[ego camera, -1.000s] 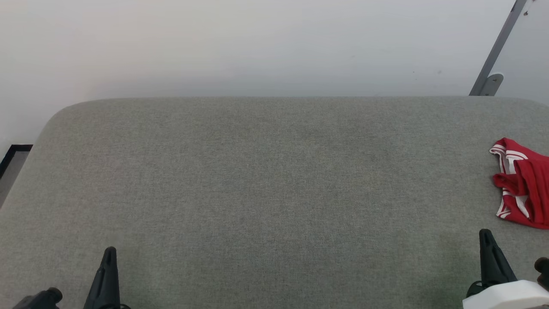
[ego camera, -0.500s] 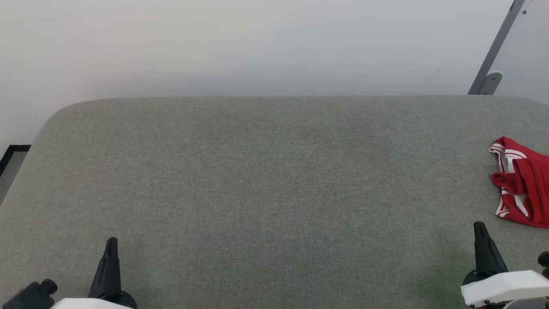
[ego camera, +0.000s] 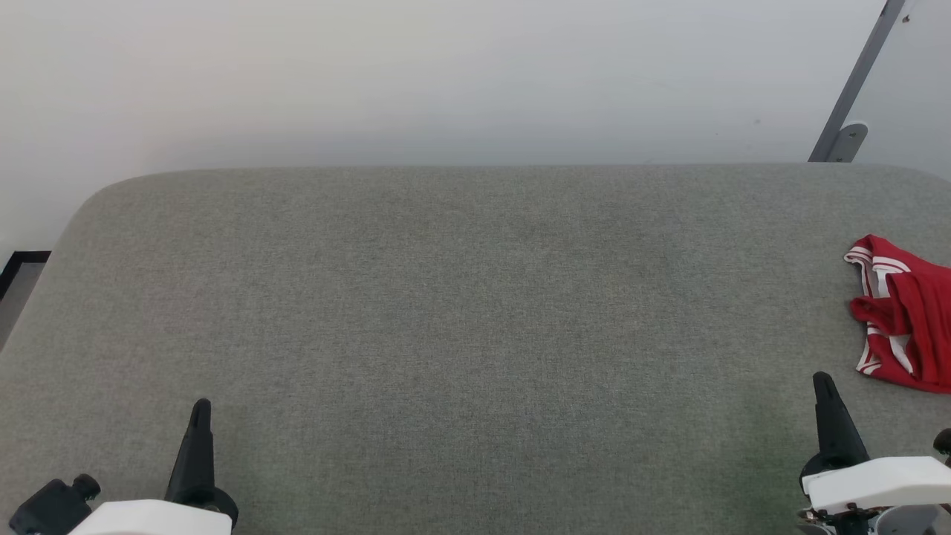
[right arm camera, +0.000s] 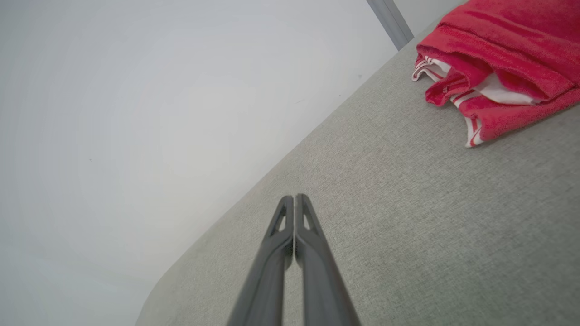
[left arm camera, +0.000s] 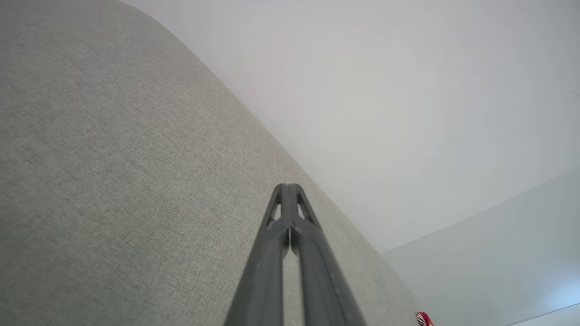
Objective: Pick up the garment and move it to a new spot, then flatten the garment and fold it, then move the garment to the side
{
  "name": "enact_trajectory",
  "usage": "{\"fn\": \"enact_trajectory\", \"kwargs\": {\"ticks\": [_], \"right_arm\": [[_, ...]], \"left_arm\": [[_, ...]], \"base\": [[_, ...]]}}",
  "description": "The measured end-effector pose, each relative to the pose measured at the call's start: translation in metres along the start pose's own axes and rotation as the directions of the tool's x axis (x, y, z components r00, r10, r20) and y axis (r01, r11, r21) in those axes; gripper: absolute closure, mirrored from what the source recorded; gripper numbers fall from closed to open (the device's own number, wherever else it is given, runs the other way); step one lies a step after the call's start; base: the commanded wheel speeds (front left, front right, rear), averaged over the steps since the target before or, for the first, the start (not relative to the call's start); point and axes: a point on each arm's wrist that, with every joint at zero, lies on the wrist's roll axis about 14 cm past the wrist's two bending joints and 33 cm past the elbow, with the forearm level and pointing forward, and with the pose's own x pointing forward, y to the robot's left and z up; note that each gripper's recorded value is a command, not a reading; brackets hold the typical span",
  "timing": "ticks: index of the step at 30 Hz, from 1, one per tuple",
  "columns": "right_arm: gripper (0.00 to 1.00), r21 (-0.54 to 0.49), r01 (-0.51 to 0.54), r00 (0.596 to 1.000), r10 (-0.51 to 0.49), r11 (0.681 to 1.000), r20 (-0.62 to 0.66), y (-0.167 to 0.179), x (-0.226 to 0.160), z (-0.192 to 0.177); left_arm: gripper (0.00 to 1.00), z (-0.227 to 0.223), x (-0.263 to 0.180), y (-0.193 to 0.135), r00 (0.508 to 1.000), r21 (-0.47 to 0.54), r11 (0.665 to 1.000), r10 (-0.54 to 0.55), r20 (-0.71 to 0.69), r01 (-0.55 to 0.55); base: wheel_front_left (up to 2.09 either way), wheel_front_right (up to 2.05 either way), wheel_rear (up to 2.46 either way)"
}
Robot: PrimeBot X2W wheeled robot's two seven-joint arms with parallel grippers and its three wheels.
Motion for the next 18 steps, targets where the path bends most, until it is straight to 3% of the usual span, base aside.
{"fn": "enact_trajectory", "kwargs": {"ticks": [18], "right_arm": [[1.0,0.206,-0.007,1.0,0.011,0.979,-0.017,0.0073,0.0043,-0.0027]], "left_arm": [[1.0,-0.0039,0.0101,-0.0065,1.0,-0.19,0.982,-0.005,-0.016,0.001]], "base": [[0.0,0.0,0.0]]}}
